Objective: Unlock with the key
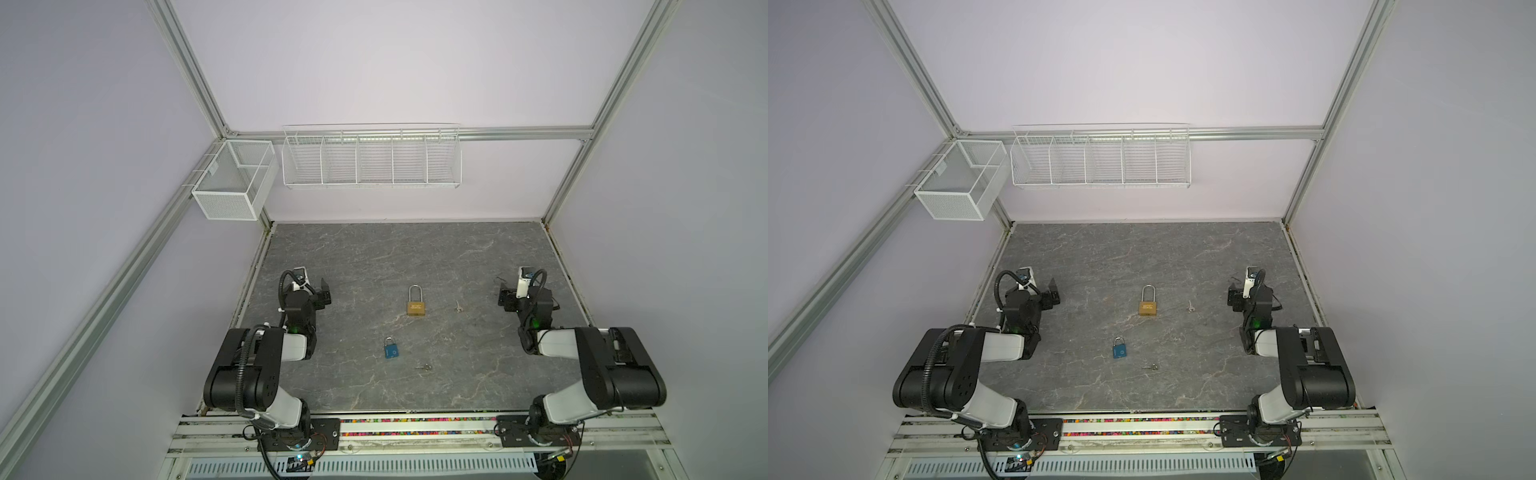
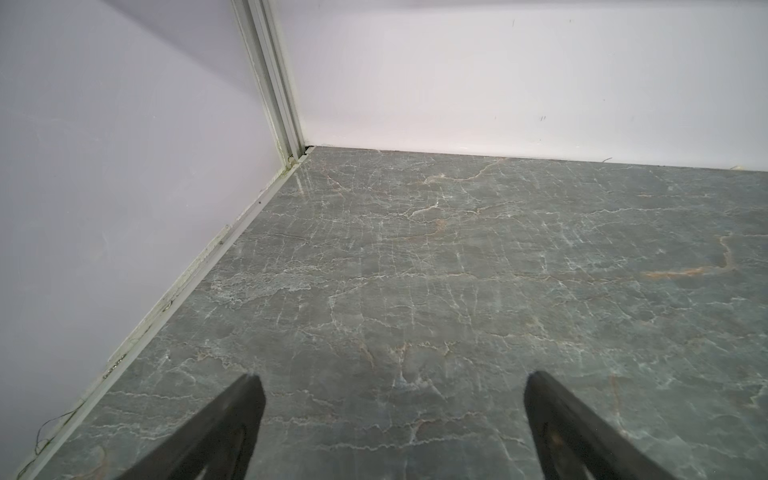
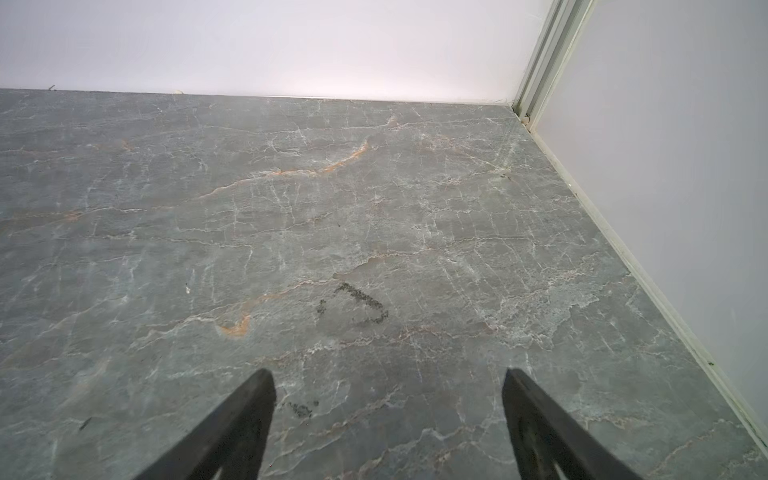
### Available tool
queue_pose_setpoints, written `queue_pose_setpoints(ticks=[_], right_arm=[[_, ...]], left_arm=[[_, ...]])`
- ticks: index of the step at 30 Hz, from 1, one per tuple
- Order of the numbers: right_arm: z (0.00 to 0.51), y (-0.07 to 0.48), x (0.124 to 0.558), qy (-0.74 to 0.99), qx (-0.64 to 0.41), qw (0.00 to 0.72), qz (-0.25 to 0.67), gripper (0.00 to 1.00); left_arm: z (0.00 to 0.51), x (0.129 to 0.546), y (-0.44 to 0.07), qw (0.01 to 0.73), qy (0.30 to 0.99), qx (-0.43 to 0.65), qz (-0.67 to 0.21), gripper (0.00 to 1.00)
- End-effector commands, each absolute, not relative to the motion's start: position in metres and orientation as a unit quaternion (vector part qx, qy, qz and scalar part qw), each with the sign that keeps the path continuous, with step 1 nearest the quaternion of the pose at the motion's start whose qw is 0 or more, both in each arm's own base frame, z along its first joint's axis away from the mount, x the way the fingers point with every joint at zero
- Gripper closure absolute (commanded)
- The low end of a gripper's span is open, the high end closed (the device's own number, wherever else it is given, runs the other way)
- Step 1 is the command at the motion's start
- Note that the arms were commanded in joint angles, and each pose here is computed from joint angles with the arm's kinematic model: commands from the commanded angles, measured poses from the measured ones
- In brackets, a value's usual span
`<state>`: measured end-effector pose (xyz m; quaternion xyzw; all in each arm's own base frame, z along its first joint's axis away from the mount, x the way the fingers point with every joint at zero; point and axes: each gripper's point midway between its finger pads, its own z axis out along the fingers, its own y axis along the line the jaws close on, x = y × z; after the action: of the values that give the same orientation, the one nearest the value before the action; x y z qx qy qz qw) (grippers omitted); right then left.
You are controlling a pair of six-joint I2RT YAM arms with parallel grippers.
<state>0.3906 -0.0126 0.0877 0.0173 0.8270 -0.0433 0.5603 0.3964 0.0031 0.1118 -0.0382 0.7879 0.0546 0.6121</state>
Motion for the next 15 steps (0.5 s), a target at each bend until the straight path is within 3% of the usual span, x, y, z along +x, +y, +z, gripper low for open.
queue_pose_setpoints(ticks=[1,15], right_arm=[[0.0928,-0.0133,0.394,0.823,0.019,0.566,-0.048,0.12],[0.0928,-0.0134,0.394,0.823,0.019,0.566,-0.048,0.12]], left_arm=[[0.1172,0.4018,0.0038,0.617,0.784,-0.04,0.051,0.01],[0.1162,0.4032,0.0063,0.613,0.787,-0.046,0.05,0.01]])
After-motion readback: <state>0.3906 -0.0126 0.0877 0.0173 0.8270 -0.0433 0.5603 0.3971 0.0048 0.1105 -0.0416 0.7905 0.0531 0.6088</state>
